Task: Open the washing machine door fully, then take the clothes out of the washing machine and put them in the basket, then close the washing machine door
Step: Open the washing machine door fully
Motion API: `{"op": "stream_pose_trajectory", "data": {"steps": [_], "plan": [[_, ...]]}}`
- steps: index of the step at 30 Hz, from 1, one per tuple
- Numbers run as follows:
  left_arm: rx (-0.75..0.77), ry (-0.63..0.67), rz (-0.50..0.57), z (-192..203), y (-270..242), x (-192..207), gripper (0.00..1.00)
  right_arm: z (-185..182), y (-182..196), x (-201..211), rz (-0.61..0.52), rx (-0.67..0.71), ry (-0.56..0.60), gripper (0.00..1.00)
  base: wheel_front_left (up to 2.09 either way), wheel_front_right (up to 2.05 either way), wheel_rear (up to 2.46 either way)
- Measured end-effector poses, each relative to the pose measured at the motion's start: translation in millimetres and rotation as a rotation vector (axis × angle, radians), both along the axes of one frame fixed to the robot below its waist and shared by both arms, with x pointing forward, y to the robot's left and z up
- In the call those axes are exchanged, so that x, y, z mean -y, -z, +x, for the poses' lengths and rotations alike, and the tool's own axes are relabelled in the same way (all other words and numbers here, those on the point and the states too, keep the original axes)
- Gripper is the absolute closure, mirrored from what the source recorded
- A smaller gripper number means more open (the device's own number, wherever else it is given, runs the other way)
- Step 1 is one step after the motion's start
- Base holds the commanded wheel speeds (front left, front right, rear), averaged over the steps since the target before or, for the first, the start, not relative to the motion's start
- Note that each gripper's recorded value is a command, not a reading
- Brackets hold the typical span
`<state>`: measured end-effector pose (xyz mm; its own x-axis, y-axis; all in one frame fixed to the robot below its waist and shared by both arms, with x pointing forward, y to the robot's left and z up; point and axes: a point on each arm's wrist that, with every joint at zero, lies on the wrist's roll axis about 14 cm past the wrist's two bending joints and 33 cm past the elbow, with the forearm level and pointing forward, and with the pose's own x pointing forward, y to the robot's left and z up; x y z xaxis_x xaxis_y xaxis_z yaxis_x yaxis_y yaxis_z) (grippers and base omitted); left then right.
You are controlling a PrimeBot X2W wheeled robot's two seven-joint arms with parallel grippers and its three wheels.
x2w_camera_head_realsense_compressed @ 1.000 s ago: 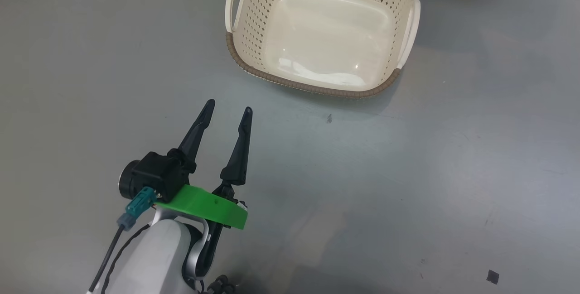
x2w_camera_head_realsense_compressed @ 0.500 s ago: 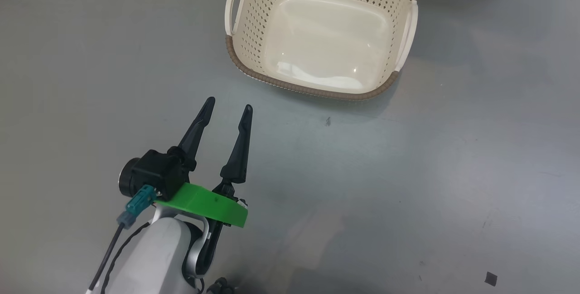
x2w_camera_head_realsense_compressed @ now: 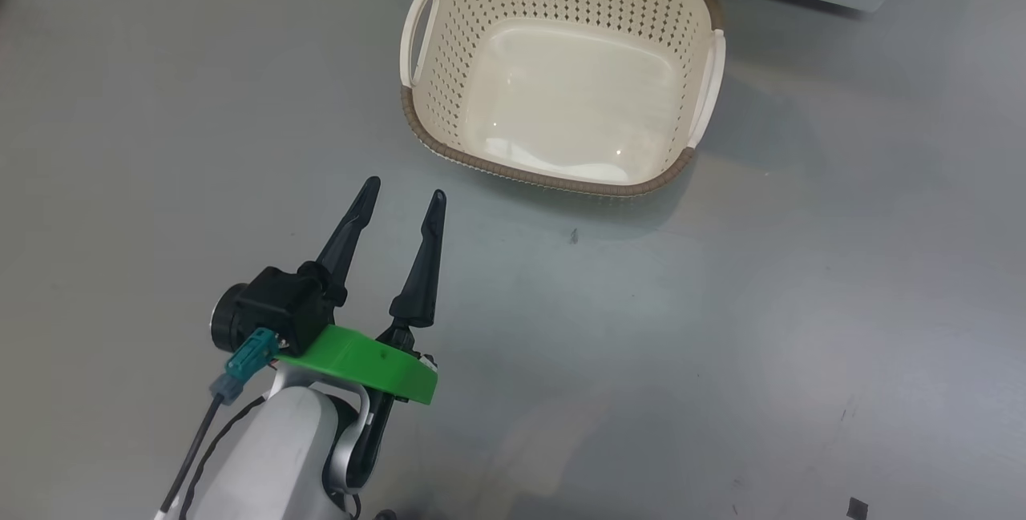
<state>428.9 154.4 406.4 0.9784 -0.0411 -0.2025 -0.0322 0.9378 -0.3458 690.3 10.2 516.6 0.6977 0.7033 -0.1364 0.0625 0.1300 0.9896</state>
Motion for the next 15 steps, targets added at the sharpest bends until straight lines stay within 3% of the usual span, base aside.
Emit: {"op": "stream_pose_trajectory", "data": {"steps": [15], "plan": [[0.06, 0.019, 0.003, 1.3, -22.0, 6.3, 0.0, -41.1, 0.7, -24.9, -0.022, -0.043, -0.115, 1.0, 0.0, 0.0, 0.0]]}}
